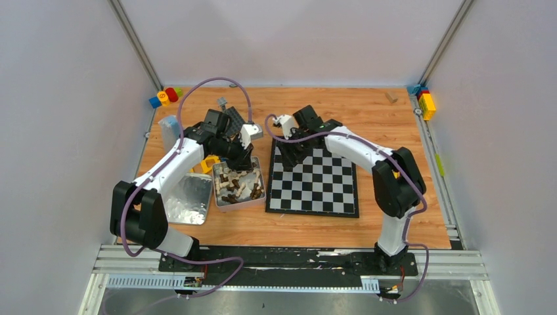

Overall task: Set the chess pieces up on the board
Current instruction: Place the chess piece on the chessboard.

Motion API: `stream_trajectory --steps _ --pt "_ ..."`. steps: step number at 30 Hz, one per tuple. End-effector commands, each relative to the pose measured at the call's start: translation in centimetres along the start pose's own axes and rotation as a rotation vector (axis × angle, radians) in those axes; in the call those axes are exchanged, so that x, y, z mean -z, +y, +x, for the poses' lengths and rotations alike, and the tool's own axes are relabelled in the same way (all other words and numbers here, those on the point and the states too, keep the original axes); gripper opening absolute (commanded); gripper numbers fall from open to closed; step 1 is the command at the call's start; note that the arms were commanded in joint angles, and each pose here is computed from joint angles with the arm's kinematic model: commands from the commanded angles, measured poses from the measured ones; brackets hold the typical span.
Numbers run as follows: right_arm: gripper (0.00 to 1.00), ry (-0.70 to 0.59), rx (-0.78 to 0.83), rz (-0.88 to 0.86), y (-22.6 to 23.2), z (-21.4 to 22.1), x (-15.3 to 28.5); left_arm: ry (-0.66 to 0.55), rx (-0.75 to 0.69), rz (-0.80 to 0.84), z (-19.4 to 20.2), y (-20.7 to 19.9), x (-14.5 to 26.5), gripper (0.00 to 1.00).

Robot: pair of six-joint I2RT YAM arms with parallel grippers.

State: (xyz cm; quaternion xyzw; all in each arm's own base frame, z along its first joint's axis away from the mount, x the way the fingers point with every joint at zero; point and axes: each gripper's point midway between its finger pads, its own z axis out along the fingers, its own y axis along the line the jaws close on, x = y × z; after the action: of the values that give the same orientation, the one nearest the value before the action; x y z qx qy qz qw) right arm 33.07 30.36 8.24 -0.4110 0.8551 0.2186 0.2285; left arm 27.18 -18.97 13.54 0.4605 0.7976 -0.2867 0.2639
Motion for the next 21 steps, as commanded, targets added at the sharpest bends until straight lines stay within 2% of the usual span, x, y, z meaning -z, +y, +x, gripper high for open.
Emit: stream_trajectory --steps 1,5,11,15,18,21 --pt "0.49 -0.242 -0.027 -0.173 2.0 -4.8 5.9 -0.136 0.003 0.103 -3.9 -1.8 0.7 0.20" --pt "0.53 -0.338 -0.019 -0.262 2.9 -6.1 8.5 -0.212 0.108 0.220 -6.7 -2.7 0.2 0.20" --pt "0.59 -0.369 -0.040 -0.356 3.9 -6.3 9.7 -0.354 0.304 0.381 -12.4 -2.2 -0.6 0.19" --pt "0.59 -0.378 -0.064 -0.358 3.3 -6.2 10.2 -0.433 0.428 0.469 -14.8 -1.4 -1.3 0.20" --pt "0.58 -0.385 -0.078 -0.323 2.1 -5.7 10.5 -0.396 0.581 0.525 -14.1 -1.0 -2.8 0.20" --pt "0.58 -0.393 -0.099 -0.313 1.5 -5.3 10.9 -0.358 0.640 0.558 -13.1 -0.7 -4.2 0.20"
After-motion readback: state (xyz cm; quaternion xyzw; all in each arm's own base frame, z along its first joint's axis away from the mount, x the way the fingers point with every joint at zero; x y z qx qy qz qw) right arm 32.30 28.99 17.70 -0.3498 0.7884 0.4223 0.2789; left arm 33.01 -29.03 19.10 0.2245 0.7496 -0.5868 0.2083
